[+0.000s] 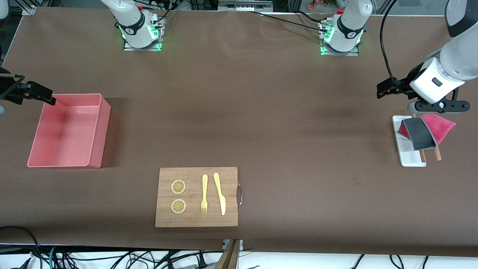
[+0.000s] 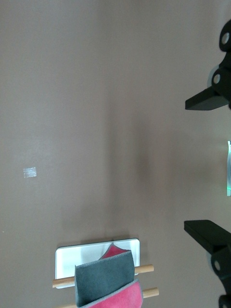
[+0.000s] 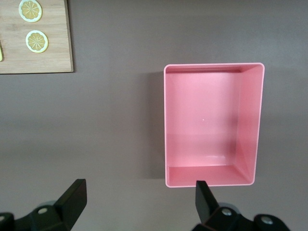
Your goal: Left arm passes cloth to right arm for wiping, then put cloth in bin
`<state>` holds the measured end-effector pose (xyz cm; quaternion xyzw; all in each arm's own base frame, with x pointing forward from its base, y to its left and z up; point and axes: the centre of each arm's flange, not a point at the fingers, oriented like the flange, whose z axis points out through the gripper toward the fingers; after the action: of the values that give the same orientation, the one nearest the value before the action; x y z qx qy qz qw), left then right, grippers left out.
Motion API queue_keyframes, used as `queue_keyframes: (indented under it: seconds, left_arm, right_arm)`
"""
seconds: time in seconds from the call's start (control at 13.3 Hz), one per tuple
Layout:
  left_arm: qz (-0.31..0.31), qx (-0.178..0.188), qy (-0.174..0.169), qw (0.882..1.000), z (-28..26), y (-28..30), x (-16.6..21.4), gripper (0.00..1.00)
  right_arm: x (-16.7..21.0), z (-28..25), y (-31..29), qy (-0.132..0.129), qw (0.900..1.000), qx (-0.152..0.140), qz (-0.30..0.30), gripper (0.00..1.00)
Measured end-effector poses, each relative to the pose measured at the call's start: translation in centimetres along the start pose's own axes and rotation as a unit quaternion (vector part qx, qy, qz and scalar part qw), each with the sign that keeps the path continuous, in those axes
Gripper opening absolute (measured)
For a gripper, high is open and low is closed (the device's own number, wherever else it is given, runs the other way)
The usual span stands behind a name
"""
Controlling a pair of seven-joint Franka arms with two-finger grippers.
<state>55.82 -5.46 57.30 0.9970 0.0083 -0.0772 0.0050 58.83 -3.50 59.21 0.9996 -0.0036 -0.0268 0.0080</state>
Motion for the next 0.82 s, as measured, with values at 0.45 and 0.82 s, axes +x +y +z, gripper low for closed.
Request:
queue_keyframes:
  seconds: [0.45, 0.82]
  left_arm:
    - [-0.004, 0.000, 0.002, 1.000, -0.92, -0.42, -0.47, 1.00]
    - [-0.007, -0.001, 0.001, 1.000, -0.89, -0.76, -0.47, 1.00]
  right_arm:
    - [0.00, 0.00, 0.00, 0.000, 1.000, 0.000, 0.000, 1.00]
    - [0.00, 0.00, 0.00, 0.000, 1.000, 0.000, 0.000, 1.00]
